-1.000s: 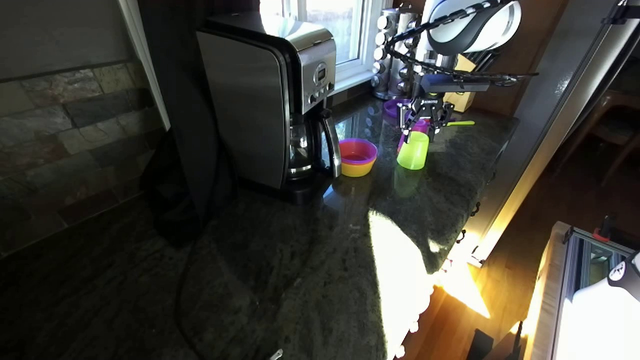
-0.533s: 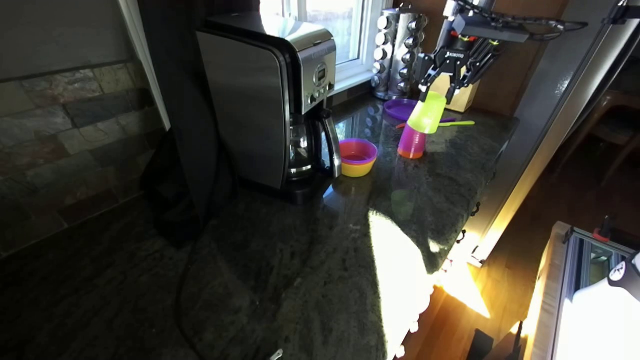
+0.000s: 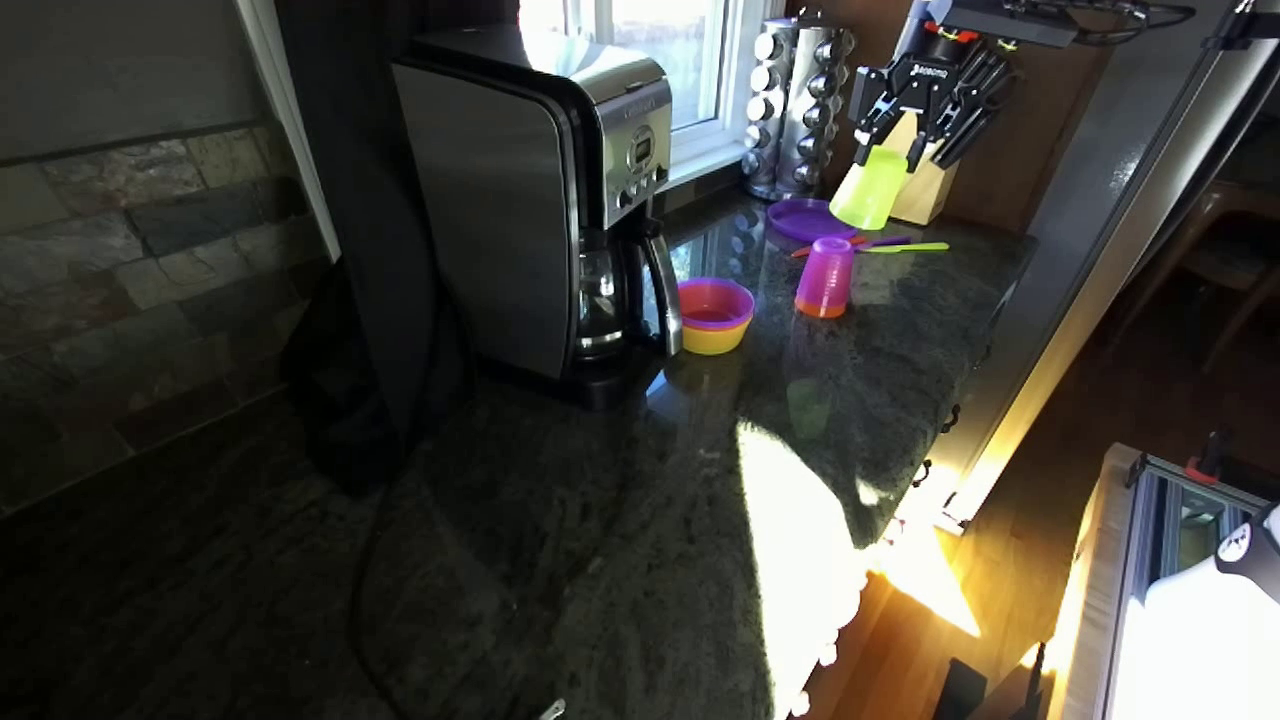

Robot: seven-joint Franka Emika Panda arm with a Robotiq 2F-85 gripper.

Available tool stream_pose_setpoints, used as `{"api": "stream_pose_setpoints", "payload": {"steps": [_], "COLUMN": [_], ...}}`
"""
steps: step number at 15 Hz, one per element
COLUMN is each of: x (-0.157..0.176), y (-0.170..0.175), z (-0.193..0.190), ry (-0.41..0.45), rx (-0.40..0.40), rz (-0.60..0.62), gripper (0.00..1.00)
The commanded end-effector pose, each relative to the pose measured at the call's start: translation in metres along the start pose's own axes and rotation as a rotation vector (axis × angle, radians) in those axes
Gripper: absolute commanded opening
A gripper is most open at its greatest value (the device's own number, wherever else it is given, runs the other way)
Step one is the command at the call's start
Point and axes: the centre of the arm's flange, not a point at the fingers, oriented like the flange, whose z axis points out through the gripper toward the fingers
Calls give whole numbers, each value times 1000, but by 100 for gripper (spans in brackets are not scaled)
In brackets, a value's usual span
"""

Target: Pick up the purple and yellow cup and place on the orange cup

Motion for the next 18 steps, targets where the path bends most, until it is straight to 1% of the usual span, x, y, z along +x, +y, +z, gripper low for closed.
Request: {"api": "stream_pose_setpoints", "payload": {"steps": [1, 4, 8, 13, 14, 15, 17, 18], "x": [28, 41, 49, 58, 59, 60, 59, 57], "y": [-4, -9, -15, -20, -21, -22, -23, -23], "z": [12, 26, 42, 53, 54, 54, 52, 49], "ry": [-55, -80, -127, -154, -153, -151, -141, -136], "rx": [-16, -36, -58, -61, -60, -60, -61, -60], "rz": [-12, -18, -30, -30, -32, -31, -31, -35], "gripper": [40, 40, 40, 40, 90, 91, 100, 100]}}
